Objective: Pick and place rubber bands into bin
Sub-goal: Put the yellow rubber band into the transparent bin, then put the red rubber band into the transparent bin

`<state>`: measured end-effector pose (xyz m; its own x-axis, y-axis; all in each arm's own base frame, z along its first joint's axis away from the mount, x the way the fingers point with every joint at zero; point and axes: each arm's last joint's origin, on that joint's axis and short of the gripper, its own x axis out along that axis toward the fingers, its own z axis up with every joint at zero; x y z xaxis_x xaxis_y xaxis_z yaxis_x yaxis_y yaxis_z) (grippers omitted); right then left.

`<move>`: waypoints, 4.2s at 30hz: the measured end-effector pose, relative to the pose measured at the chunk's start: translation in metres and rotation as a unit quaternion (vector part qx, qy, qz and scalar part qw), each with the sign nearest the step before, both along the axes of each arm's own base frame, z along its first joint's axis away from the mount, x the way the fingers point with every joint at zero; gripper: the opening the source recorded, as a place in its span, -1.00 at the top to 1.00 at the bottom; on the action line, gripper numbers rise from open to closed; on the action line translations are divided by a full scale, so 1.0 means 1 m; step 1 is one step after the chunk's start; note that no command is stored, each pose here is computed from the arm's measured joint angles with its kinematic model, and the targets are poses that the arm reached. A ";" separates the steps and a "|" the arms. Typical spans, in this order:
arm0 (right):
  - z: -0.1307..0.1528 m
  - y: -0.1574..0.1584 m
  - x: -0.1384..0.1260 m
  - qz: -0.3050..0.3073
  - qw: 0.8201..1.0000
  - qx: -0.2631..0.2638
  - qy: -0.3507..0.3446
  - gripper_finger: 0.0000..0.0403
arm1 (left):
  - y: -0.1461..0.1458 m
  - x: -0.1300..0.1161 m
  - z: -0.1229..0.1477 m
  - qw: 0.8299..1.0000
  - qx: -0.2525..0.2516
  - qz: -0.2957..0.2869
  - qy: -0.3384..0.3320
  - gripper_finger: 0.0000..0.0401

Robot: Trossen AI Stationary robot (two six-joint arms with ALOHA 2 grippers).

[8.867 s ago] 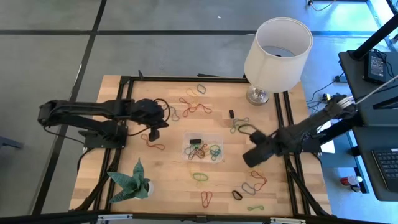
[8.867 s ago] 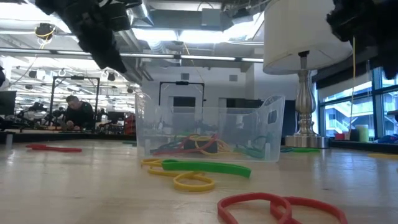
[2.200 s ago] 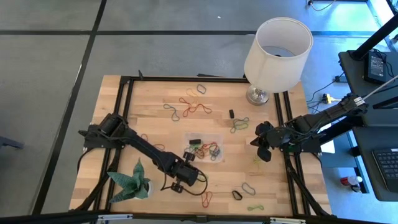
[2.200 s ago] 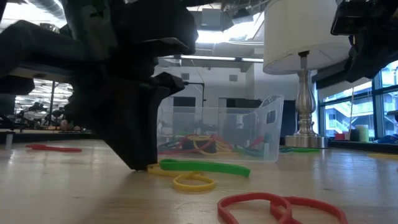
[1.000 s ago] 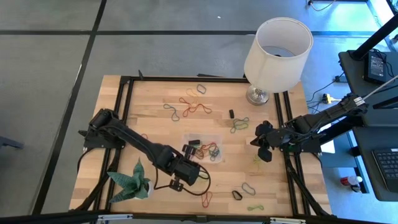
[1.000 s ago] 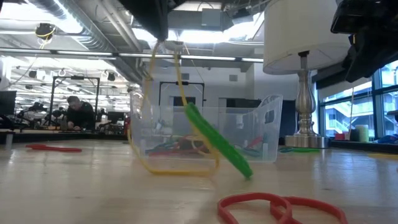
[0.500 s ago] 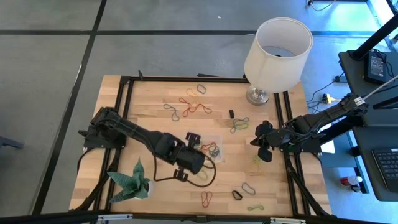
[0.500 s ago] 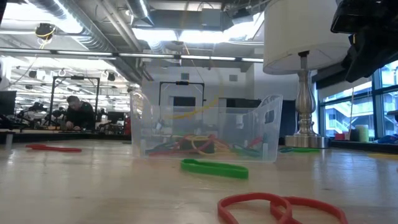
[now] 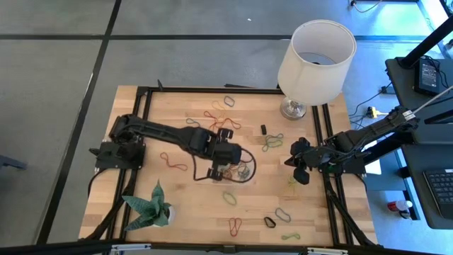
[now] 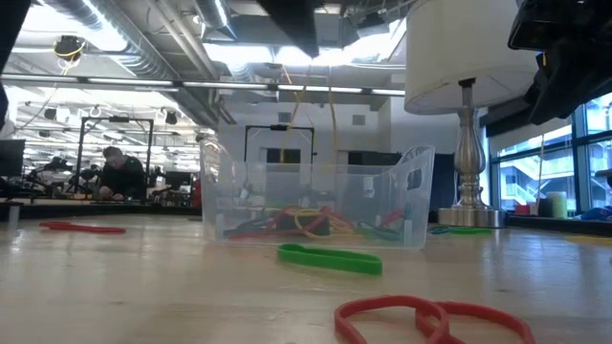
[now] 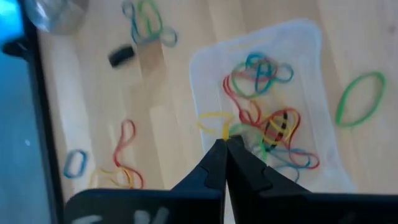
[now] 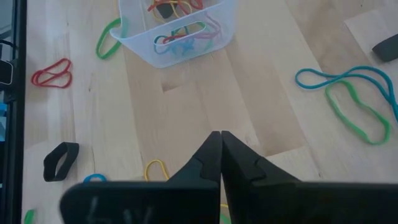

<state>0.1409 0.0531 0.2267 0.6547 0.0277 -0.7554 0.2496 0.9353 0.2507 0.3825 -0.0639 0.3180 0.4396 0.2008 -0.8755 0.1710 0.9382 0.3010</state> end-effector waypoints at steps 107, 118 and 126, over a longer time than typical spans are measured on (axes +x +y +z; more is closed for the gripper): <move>-0.090 -0.210 0.286 -0.377 0.905 0.036 0.196 0.15 | 0.140 -0.231 -0.083 0.933 -0.164 0.091 -0.306 0.99; -0.106 -0.201 0.288 -0.355 0.905 0.034 0.232 0.82 | 0.142 -0.232 -0.083 0.938 -0.149 0.072 -0.305 0.99; -0.087 -0.178 0.288 -0.355 0.907 0.008 0.226 0.98 | 0.142 -0.232 -0.083 0.939 -0.144 0.070 -0.305 0.99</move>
<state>0.4287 -0.1246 0.1397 0.1360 -0.2670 -0.9541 0.8683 0.4958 -0.0150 0.1503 0.0777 0.2348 0.8637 0.0862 -0.4965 -0.0807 0.9962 0.0327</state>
